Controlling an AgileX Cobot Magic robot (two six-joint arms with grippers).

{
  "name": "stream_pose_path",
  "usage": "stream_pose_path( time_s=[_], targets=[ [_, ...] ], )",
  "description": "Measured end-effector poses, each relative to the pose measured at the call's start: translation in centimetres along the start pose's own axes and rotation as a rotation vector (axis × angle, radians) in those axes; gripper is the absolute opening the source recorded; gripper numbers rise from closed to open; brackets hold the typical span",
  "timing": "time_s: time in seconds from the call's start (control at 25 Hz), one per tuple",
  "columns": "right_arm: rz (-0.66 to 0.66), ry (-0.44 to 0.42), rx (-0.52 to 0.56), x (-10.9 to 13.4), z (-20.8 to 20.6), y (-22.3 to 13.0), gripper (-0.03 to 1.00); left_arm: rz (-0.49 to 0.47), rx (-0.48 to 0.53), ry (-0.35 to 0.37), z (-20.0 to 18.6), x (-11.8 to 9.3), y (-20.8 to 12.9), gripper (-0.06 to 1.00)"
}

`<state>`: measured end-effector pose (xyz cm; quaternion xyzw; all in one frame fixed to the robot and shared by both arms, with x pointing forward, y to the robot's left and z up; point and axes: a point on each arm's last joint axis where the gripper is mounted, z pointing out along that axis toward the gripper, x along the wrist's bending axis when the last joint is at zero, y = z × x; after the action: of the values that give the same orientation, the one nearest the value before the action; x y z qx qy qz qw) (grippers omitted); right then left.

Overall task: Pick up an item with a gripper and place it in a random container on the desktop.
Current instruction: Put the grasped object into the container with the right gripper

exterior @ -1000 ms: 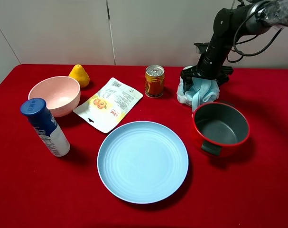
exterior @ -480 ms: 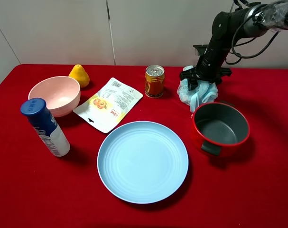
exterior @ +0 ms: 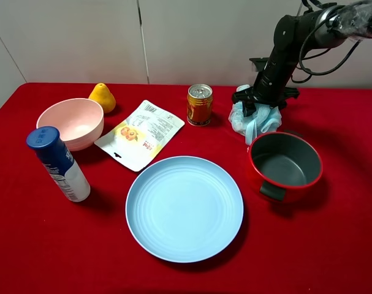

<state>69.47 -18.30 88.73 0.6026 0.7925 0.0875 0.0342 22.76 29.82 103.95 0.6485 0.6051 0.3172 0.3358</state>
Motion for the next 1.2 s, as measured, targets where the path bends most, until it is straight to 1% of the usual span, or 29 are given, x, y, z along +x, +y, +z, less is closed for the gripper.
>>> stream_pose_path(
  time_s=[0.32, 0.64, 1.0, 1.2],
  targets=[
    [-0.003, 0.0, 0.016, 0.1, -1.3, -0.1, 0.41, 0.0, 0.0, 0.0, 0.0, 0.0, 0.0, 1.0],
    [-0.014, -0.004, -0.021, 0.3, -5.3, 0.9, 0.4, 0.0, 0.0, 0.0, 0.0, 0.0, 0.0, 1.0],
    [-0.02, 0.004, 0.021, 0.5, -8.3, 1.5, 0.4, 0.0, 0.0, 0.0, 0.0, 0.0, 0.0, 1.0],
    [0.004, 0.004, -0.004, 0.5, -9.8, 1.8, 0.38, 0.0, 0.0, 0.0, 0.0, 0.0, 0.0, 1.0]
  ],
)
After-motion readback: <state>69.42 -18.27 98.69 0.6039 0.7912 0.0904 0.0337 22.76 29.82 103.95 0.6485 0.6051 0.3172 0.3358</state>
